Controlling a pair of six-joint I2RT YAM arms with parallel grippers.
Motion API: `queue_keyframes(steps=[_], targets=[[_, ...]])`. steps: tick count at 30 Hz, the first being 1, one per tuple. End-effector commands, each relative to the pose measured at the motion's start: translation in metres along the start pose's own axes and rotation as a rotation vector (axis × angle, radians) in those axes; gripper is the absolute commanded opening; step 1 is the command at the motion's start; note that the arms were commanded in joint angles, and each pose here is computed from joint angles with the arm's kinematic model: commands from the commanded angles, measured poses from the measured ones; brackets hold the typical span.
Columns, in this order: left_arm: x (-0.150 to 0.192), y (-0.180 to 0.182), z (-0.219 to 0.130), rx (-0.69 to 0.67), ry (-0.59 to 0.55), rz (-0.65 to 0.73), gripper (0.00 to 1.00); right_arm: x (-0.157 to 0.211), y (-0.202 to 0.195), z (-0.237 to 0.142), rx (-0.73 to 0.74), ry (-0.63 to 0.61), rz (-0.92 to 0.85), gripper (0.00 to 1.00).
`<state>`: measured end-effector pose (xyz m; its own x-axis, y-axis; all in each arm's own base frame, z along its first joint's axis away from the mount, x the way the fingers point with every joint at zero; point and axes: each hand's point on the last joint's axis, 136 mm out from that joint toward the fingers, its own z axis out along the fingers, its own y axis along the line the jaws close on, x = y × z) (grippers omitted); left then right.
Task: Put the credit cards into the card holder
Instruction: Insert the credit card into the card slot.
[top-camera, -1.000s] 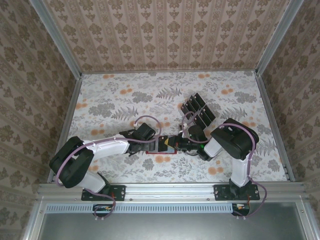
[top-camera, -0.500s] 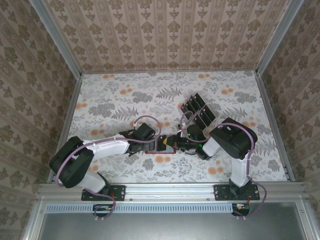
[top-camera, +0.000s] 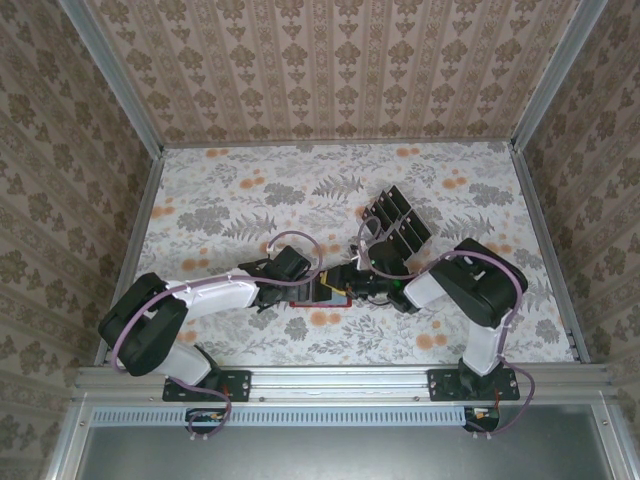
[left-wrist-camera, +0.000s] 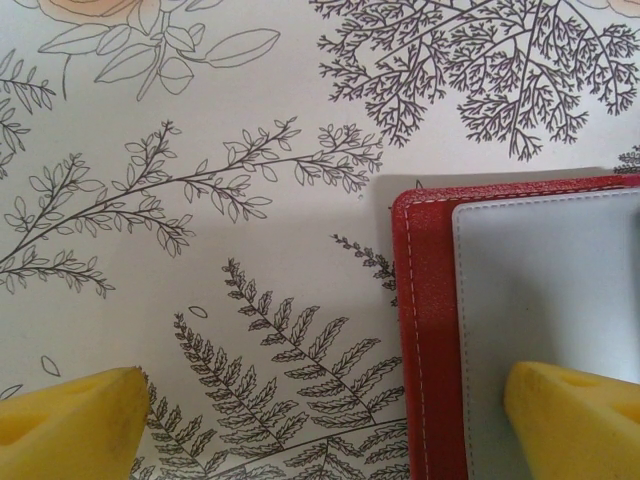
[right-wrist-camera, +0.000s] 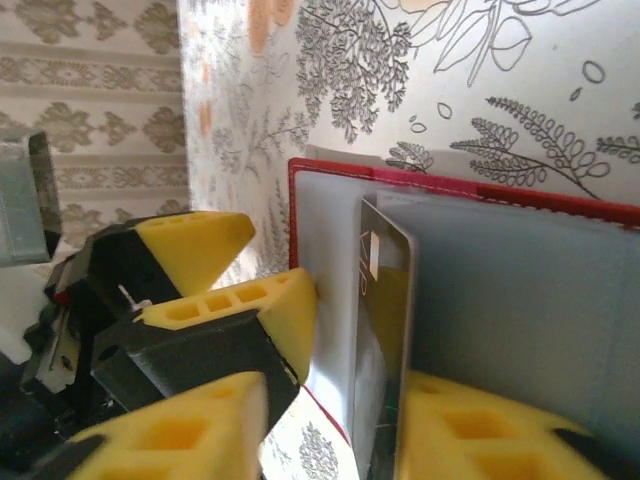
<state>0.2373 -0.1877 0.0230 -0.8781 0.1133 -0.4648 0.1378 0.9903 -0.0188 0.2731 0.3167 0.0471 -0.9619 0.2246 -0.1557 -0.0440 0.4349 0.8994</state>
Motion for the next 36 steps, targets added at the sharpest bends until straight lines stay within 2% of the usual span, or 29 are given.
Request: queue_keyframes(steps=[1, 4, 13, 16, 23, 25, 28, 36], targets=[[0.016, 0.012, 0.0, -0.031, 0.027, 0.001, 0.95, 0.006, -0.014, -0.005, 0.132, 0.037, -0.021, 0.52], [0.013, 0.012, -0.002, -0.024, 0.01, -0.004, 0.95, 0.002, -0.005, -0.009, 0.151, 0.039, -0.049, 0.61], [-0.004, 0.013, -0.014, 0.008, -0.062, -0.027, 0.96, -0.01, 0.019, -0.025, 0.211, 0.021, -0.12, 0.62], [-0.013, 0.017, -0.02, 0.009, -0.093, -0.038, 0.96, -0.015, 0.021, -0.03, 0.273, 0.024, -0.145, 0.57], [-0.015, 0.036, -0.029, -0.027, -0.105, -0.07, 0.95, -0.022, 0.002, -0.037, 0.478, 0.048, -0.2, 0.18], [-0.012, 0.043, -0.031, -0.042, -0.104, -0.079, 0.95, -0.023, -0.002, -0.037, 0.514, 0.052, -0.212, 0.11], [-0.004, 0.051, -0.033, -0.064, -0.093, -0.092, 0.96, -0.022, -0.007, -0.037, 0.56, 0.062, -0.229, 0.06], [0.02, 0.064, -0.023, -0.114, -0.034, -0.101, 0.96, -0.01, -0.018, -0.025, 0.632, 0.105, -0.267, 0.04]])
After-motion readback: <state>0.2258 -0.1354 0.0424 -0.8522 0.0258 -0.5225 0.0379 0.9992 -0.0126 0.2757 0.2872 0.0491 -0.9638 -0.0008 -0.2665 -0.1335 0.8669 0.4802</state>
